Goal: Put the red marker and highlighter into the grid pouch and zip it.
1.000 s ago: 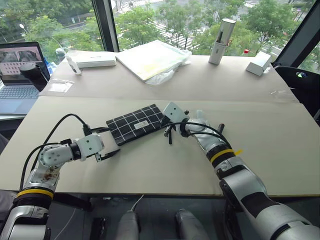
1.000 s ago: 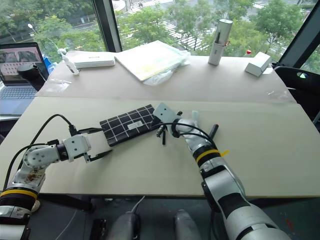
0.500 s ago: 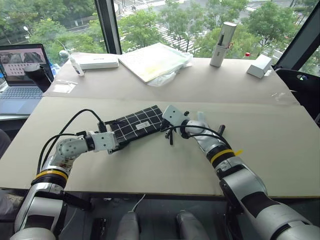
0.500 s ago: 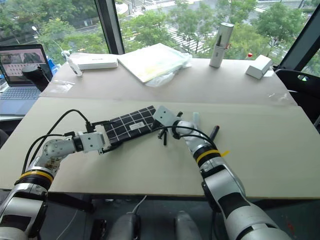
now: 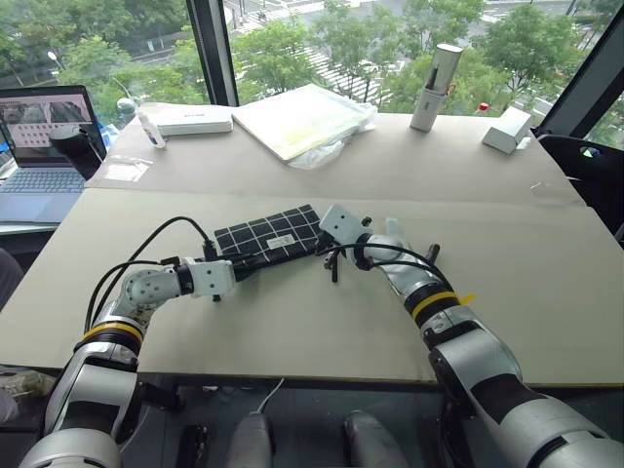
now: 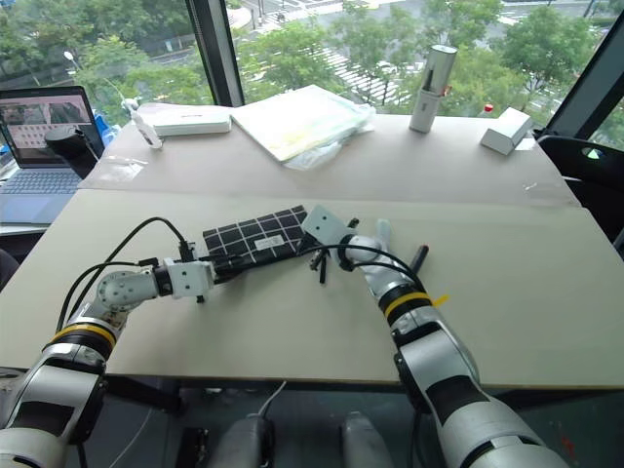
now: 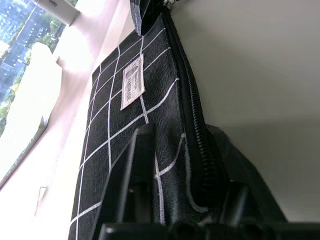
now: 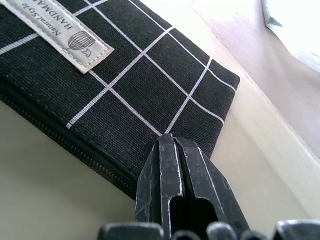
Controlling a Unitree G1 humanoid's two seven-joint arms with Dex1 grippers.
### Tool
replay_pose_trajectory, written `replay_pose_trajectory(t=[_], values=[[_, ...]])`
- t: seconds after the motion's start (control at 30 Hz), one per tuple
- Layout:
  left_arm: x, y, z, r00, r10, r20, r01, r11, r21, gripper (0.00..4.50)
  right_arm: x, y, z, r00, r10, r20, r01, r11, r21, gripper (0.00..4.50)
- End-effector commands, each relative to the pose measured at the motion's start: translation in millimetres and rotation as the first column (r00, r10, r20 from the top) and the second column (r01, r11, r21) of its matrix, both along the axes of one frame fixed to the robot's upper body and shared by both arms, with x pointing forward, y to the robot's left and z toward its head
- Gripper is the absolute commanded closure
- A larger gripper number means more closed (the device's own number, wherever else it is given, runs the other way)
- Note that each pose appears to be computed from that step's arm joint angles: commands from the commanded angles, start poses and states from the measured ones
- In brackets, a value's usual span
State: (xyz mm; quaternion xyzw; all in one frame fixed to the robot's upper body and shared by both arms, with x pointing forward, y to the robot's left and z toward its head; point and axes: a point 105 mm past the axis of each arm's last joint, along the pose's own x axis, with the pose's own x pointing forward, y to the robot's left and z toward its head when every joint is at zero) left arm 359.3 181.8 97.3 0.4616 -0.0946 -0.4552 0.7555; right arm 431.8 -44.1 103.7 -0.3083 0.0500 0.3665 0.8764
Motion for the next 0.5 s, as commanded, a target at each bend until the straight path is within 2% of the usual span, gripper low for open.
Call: replay_pose_trajectory(t=[0.03,0.1,0.2,0.23,0.43,0.47,0.5], values=[[-10,2,-23,0.994,-0.004,-0.105,0.004,1.0,0.005,4.47,-1,-14,-13,0.999,-0.021,-0.05,0.02,1.0,-0.016,4.21],[-9,3,-25,0.991,0.014,-0.135,-0.016,1.0,-0.015,4.5,-3,-12,-12,0.997,-0.001,-0.075,0.002,1.0,0.013,3.7],[-6,4,-25,0.985,0.04,-0.169,-0.047,0.998,-0.043,4.5,-4,-11,-9,0.996,0.015,-0.093,-0.01,0.999,0.049,2.57],[-6,5,-26,0.983,0.042,-0.181,-0.051,0.998,-0.042,4.5,-2,-12,-6,0.997,0.004,-0.078,-0.001,0.999,0.049,2.37],[-4,10,-22,0.974,0.066,-0.216,-0.083,0.994,-0.07,4.5,0,-16,-3,0.997,0.003,-0.073,0.0,0.999,0.047,0.29],[-3,10,-22,0.974,0.067,-0.216,-0.084,0.994,-0.069,4.5,1,-16,-2,0.997,0.004,-0.071,0.0,0.998,0.055,0.01],[-3,10,-21,0.974,0.066,-0.217,-0.083,0.994,-0.067,4.5,2,-16,1,0.998,-0.001,-0.069,0.006,0.997,0.071,0.01]])
